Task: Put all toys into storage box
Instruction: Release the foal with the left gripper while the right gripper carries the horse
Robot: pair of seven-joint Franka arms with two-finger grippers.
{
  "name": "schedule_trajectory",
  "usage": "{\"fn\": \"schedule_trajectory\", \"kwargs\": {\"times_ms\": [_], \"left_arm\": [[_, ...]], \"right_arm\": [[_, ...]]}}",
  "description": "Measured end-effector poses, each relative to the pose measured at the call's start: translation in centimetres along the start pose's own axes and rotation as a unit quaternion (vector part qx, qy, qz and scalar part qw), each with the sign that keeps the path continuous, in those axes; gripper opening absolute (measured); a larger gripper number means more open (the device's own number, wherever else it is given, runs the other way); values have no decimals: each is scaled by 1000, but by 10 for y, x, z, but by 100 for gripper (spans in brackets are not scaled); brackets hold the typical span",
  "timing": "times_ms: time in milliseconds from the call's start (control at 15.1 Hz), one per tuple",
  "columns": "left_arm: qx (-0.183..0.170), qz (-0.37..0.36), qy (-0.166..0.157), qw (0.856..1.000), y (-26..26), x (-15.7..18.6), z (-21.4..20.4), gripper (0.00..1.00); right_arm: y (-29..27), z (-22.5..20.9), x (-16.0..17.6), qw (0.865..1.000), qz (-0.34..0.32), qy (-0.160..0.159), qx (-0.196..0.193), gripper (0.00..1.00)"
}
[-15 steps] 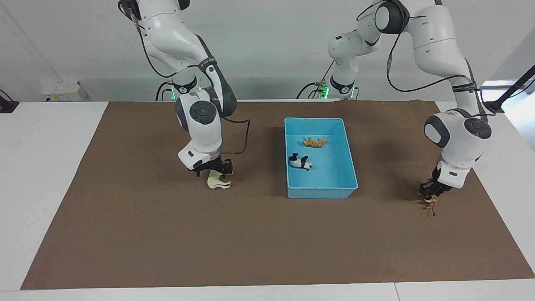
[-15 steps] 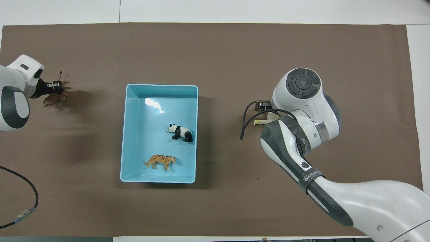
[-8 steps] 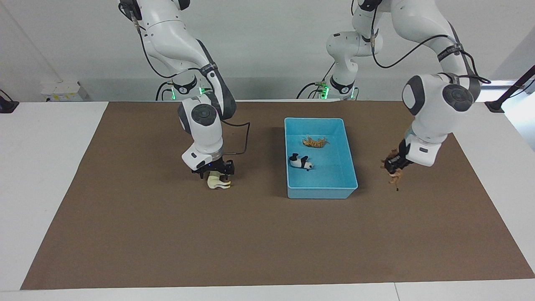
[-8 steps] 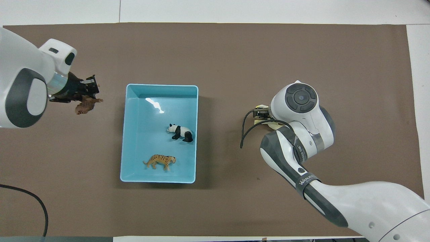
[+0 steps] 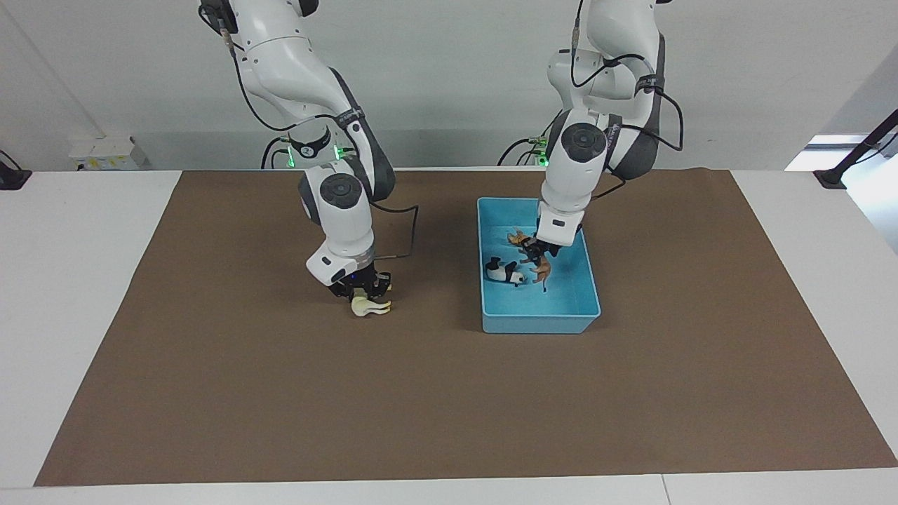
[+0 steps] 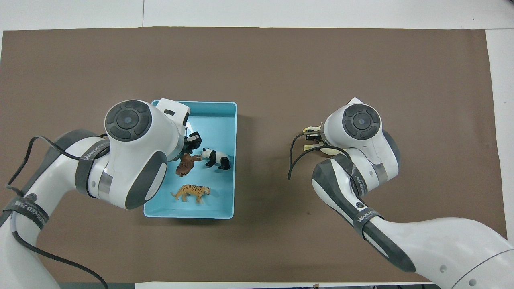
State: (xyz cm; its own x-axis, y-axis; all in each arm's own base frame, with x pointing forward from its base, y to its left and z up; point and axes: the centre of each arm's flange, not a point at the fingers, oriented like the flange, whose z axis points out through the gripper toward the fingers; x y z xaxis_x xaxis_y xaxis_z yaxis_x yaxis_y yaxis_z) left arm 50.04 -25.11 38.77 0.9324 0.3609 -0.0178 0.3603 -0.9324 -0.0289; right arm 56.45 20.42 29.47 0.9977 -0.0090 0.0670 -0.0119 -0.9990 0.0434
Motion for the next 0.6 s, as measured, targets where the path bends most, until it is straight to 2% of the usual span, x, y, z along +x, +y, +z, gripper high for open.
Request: {"fn": "schedule_trajectory", "kwargs": {"times_ms": [133, 265, 398, 597], "left_arm": [[-6, -4, 6, 1000, -3, 3, -9, 81], [-14, -11, 14, 1000, -8, 8, -24, 100], [-11, -17, 12, 1000, -14, 12, -50, 100], [-3, -23, 6, 1000, -32, 23, -98, 100]], "right_arm": [[-12, -20, 5, 1000, 1, -11, -9, 41], [-42, -70, 16, 1000, 22, -17, -12, 41], [-92, -135, 17, 999, 46, -18, 3, 41], [-180, -211, -2, 997, 75, 6, 33, 41]]}}
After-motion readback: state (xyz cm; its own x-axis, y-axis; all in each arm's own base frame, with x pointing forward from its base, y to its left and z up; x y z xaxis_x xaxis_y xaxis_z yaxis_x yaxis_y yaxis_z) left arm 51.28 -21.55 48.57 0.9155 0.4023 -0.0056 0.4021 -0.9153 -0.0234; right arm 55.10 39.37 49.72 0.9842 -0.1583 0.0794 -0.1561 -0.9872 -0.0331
